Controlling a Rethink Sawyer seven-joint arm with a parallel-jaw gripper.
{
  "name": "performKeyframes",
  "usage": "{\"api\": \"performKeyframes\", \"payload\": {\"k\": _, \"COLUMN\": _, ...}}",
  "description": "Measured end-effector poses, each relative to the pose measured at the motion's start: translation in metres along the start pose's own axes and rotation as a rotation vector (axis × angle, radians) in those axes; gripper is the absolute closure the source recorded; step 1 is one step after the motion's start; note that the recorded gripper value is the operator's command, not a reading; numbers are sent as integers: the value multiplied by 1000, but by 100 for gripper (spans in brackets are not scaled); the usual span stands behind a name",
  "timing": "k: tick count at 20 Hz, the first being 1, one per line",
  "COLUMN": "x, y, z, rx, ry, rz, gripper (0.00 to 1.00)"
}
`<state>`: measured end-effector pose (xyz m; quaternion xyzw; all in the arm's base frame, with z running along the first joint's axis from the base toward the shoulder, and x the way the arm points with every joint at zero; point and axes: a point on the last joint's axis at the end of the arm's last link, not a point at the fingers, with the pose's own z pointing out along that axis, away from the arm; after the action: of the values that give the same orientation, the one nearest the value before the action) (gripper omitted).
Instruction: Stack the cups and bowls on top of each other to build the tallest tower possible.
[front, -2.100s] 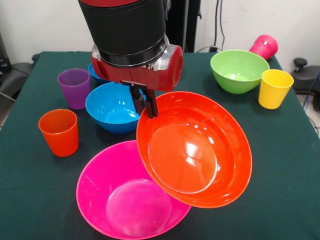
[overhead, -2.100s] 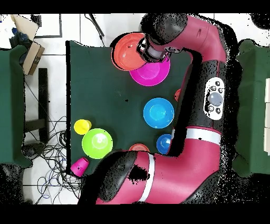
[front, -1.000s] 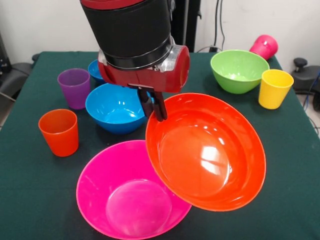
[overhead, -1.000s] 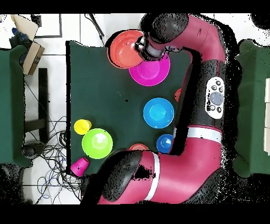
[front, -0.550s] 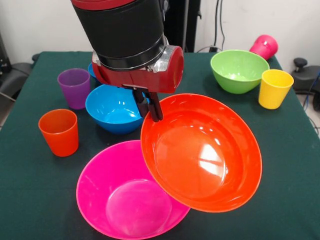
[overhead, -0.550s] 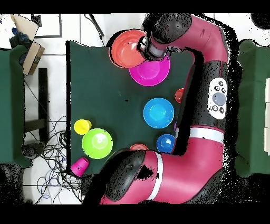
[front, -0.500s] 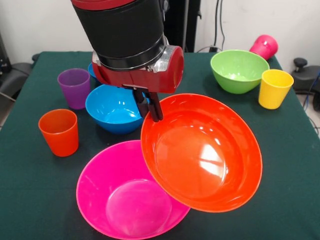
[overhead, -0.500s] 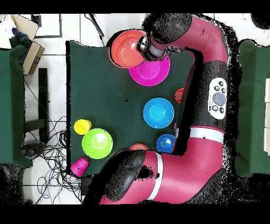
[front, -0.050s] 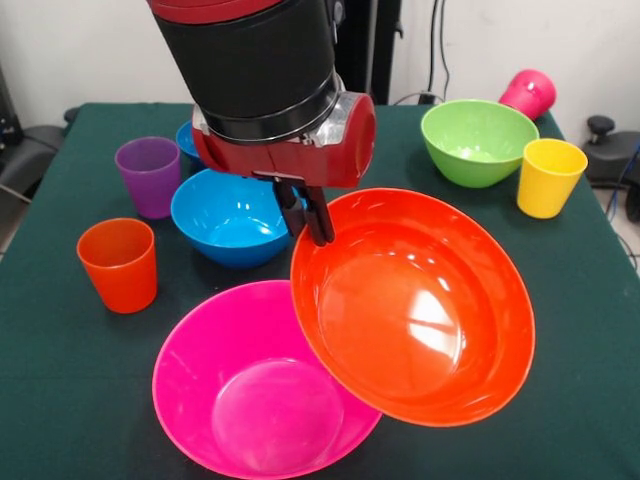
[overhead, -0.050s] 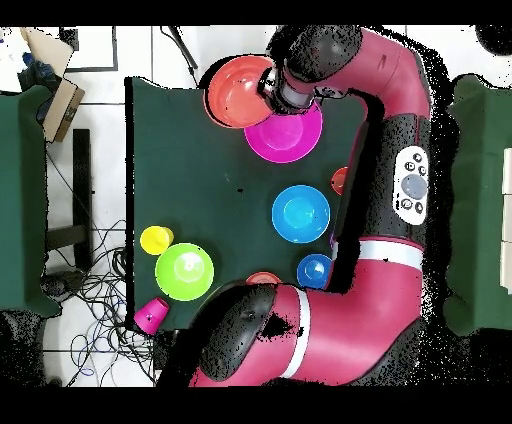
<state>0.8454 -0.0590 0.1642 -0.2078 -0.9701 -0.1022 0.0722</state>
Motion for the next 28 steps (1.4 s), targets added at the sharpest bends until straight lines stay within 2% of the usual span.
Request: {"api": "performKeyframes", "payload": {"k": 28, "x": -9, "y": -15, "z": -3, "rx": -51, "ry": 3, "rz": 18, "gripper": 100}}
